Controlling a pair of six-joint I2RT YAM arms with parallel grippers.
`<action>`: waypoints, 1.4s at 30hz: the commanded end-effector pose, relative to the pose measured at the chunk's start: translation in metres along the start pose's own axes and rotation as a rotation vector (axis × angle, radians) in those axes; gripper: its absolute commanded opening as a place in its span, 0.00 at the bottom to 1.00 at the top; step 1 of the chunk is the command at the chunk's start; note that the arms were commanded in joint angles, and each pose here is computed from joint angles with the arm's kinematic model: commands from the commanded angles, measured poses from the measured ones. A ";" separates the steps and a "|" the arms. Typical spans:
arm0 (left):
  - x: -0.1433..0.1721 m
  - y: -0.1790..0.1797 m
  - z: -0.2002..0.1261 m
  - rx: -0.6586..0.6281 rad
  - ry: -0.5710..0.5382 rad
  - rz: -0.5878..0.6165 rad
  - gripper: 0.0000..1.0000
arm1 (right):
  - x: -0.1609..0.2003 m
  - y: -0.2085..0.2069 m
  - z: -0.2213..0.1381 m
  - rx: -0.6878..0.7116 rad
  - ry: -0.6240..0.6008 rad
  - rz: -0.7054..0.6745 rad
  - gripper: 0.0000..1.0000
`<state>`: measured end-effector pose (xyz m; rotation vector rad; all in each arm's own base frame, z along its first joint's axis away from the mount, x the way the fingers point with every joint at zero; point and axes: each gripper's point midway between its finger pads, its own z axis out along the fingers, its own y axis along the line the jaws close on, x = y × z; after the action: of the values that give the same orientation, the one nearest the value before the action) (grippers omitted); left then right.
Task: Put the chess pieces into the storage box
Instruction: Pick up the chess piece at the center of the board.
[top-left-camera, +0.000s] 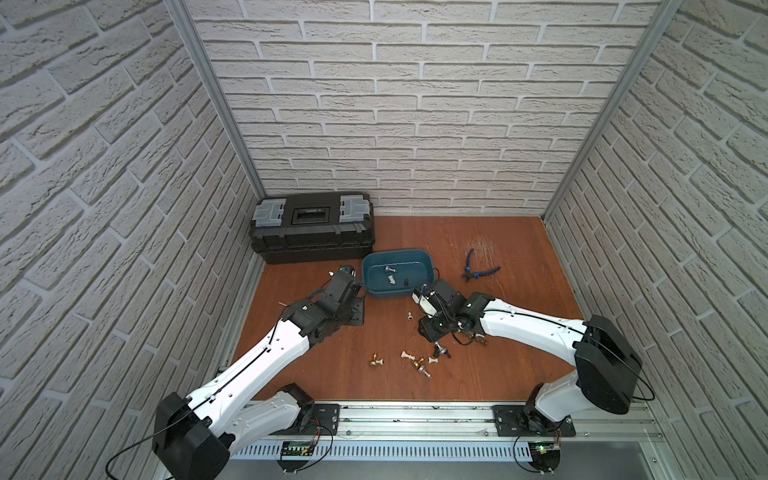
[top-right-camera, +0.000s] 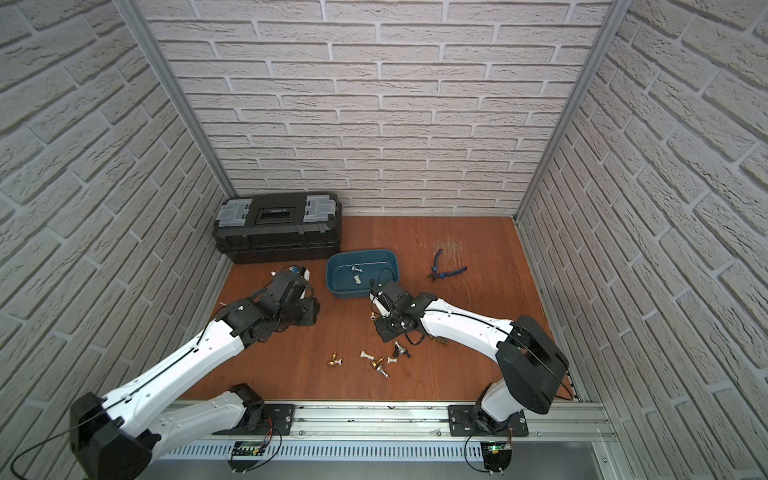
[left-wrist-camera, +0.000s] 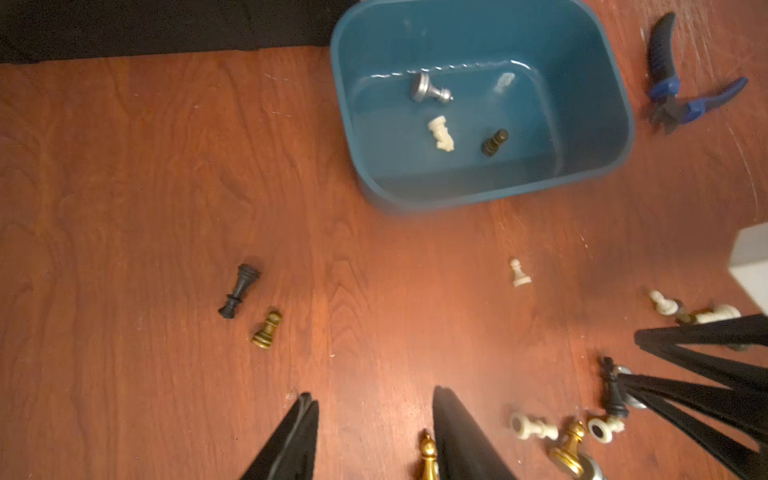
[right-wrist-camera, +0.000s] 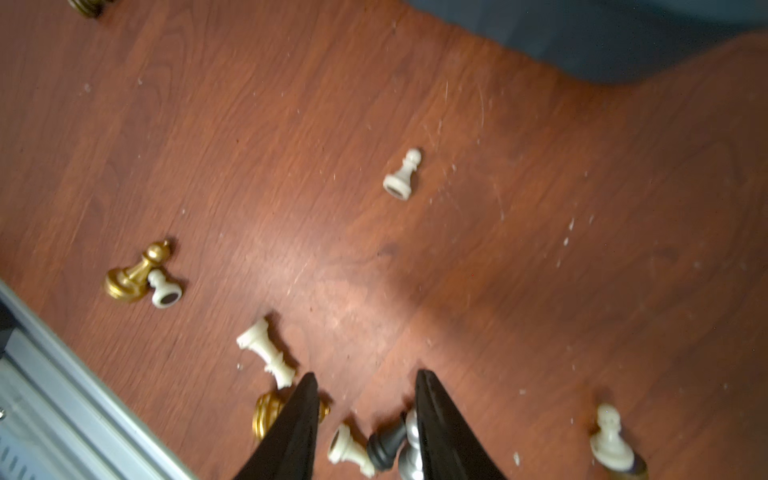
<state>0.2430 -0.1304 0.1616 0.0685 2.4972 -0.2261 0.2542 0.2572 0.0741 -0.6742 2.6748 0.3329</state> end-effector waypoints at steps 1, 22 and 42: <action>0.001 0.015 -0.002 -0.033 -0.028 -0.041 0.50 | -0.030 -0.002 0.009 0.054 -0.072 -0.025 0.43; 0.010 0.027 0.000 -0.041 -0.021 -0.024 0.50 | -0.044 -0.009 0.068 0.182 -0.003 -0.058 0.41; -0.003 0.025 -0.003 -0.038 -0.057 -0.026 0.50 | -0.035 0.000 0.051 0.117 -0.006 -0.046 0.15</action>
<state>0.2367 -0.1042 0.1514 0.0220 2.4934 -0.1798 0.3040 0.2821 0.0218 -0.6936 2.6753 0.0999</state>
